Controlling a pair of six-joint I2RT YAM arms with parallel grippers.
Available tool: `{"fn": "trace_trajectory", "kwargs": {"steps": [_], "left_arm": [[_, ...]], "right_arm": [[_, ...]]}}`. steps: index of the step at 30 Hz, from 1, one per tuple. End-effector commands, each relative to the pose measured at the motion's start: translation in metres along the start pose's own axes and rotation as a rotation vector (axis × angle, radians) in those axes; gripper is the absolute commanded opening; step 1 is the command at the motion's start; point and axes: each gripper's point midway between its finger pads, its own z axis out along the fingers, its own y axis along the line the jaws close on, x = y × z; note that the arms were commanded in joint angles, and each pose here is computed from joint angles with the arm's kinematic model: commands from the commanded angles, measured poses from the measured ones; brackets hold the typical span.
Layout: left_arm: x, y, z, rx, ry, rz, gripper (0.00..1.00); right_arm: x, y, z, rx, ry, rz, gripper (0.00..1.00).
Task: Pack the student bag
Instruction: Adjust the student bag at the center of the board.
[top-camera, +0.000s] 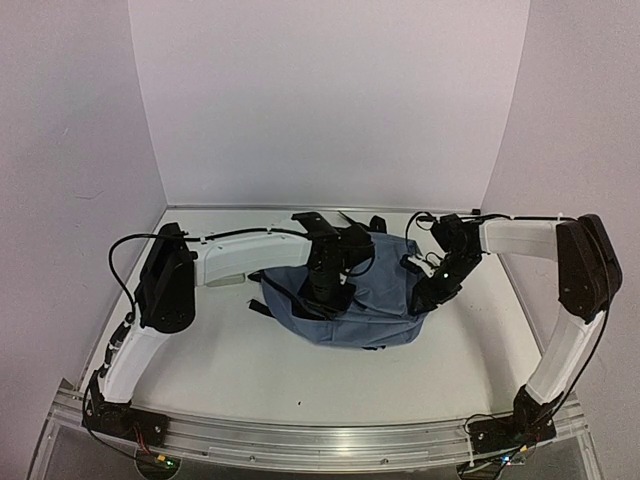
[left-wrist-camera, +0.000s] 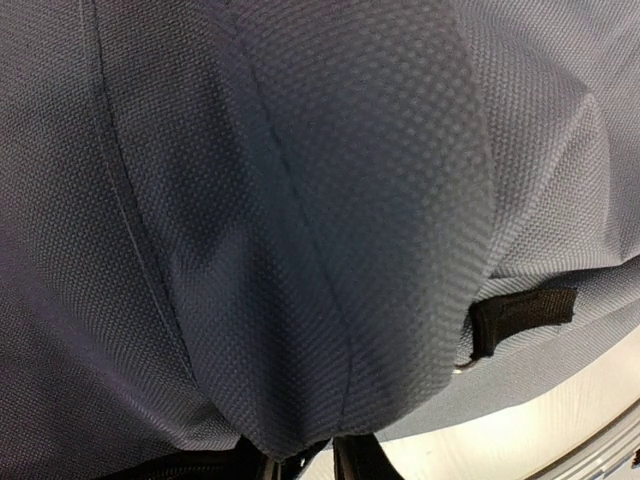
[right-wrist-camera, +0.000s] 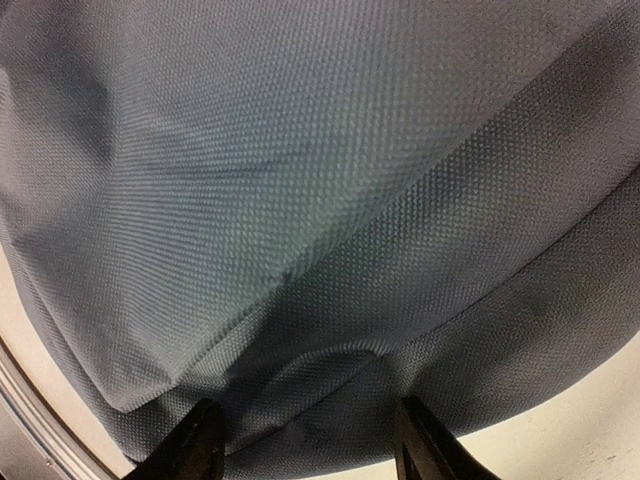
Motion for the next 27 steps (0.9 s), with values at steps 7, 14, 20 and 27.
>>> {"fn": "trace_trajectory", "kwargs": {"steps": [7,14,20,27], "left_arm": [[0.003,0.020,-0.043,-0.047,-0.066,-0.100,0.00],[0.013,0.048,-0.065,-0.062,-0.096,-0.182,0.00],[0.004,0.056,-0.083,0.027,-0.150,-0.211,0.02],[-0.010,0.052,-0.102,0.171,-0.200,-0.288,0.57]], "right_arm": [[0.017,-0.022,0.004,0.092,0.073,-0.009,0.00],[0.025,-0.048,-0.006,0.178,0.065,-0.009,0.00],[0.028,-0.067,-0.012,0.221,0.053,-0.008,0.00],[0.006,-0.029,-0.042,0.046,-0.019,-0.046,0.43]]}}
